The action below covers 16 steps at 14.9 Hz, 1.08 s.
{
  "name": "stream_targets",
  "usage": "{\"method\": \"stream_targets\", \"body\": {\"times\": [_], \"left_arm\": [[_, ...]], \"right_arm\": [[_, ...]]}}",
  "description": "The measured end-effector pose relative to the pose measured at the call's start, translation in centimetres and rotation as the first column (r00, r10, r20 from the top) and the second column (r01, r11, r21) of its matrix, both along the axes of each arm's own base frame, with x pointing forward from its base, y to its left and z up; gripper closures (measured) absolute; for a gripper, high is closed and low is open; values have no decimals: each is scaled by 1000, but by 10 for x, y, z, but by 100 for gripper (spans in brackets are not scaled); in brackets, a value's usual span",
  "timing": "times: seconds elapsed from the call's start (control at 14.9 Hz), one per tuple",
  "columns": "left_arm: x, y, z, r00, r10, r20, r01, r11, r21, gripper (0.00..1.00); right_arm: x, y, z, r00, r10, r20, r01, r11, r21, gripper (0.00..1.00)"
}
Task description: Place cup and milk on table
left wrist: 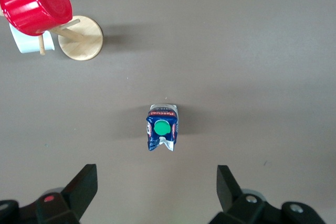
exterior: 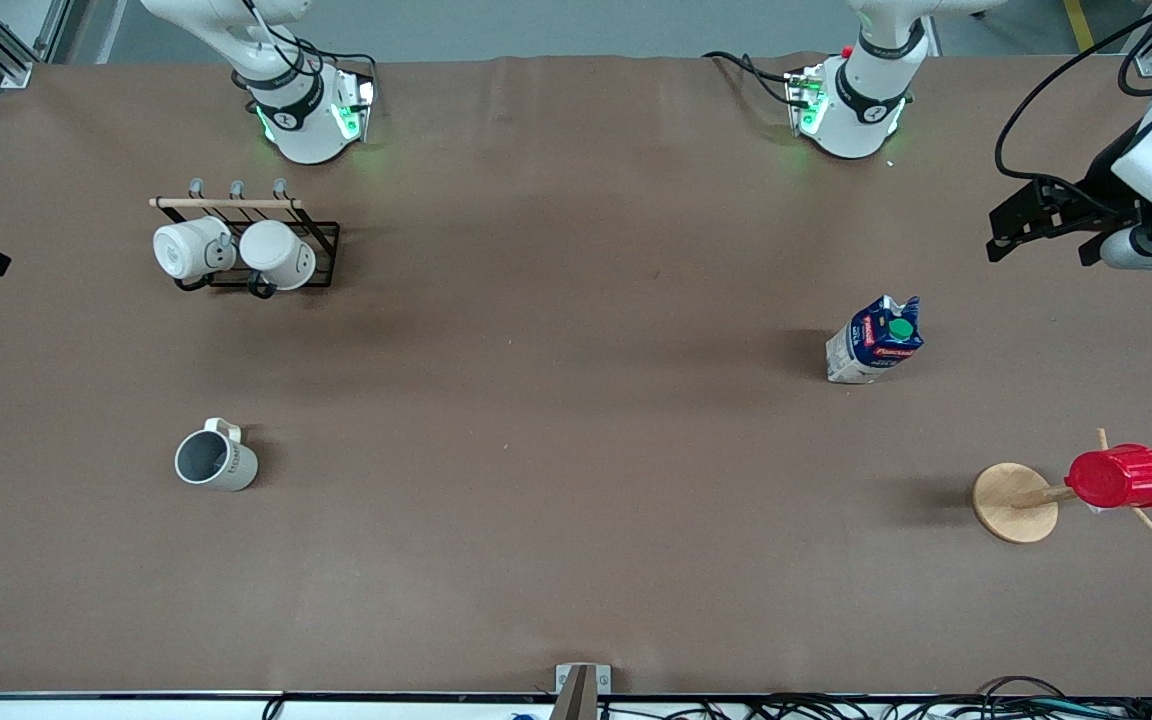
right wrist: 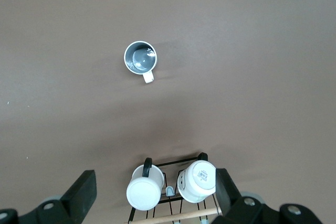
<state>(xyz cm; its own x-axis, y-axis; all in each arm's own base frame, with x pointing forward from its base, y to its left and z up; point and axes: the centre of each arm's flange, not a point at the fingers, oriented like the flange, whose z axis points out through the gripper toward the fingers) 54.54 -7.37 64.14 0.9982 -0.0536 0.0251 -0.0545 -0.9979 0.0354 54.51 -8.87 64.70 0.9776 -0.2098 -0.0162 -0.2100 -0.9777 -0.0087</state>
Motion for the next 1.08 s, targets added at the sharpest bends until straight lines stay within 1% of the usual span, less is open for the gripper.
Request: {"method": "stream_targets", "body": {"times": [0.47,0.67,0.81,1.08], "left_arm": [[3,0,-3,1000,1,2,-1,1000,-1,0],[9,0,-12,1000,1,-7,-1,1000,-3,0],[20,1,-24,1000,3,0,-3,1000,-7,0],[41,4,-53,1000,11,-3,-11,1000,-15,3]], "right_arm": [[0,0,0,1000,0,1,0,1000,0,0],[5,-1,-4,1000,6,15,-6,1000,-3,0],[22,-2,-26,1000,18,22,-18,1000,-9,0],[73,-6,-112,998,55,-9,-55,998,-21,0]]}}
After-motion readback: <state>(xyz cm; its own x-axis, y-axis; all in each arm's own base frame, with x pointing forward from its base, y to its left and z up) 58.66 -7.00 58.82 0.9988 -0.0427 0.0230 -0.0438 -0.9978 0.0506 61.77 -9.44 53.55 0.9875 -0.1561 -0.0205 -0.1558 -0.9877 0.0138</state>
